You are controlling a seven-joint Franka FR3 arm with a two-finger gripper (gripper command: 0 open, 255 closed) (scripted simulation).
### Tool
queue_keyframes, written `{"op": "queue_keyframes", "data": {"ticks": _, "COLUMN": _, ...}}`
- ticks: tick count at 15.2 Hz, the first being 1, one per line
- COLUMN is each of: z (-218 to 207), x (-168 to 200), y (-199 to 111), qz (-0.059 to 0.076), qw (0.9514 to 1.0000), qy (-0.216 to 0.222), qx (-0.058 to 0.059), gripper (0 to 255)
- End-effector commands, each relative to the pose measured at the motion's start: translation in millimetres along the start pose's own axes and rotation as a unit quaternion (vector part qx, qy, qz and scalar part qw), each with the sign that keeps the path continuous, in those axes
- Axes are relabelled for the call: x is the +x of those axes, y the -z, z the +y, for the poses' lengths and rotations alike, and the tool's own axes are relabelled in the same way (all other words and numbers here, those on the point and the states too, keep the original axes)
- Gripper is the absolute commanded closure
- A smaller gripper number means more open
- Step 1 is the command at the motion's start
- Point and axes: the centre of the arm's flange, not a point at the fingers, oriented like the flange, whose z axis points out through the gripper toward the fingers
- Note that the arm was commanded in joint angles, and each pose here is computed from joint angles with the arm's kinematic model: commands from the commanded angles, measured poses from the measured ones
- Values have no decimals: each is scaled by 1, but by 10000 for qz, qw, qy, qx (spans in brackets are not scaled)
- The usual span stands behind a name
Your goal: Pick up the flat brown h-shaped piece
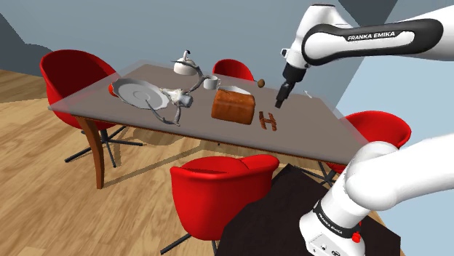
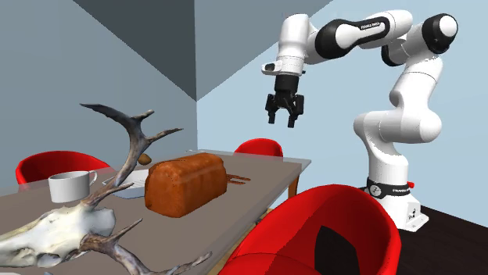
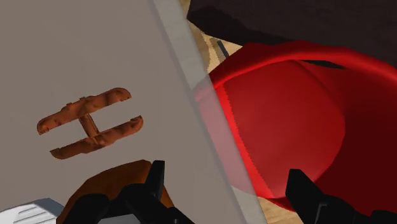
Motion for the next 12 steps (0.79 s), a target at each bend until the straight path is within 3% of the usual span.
{"op": "queue_keyframes", "data": {"ticks": 1, "z": 24, "x": 0, "y": -18, "qz": -6, "qw": 9998, "qy": 199, "qx": 37, "gripper": 0}}
{"op": "queue_keyframes", "data": {"ticks": 12, "z": 134, "x": 21, "y": -118, "qz": -65, "qw": 9923, "qy": 1211, "qx": 263, "gripper": 0}}
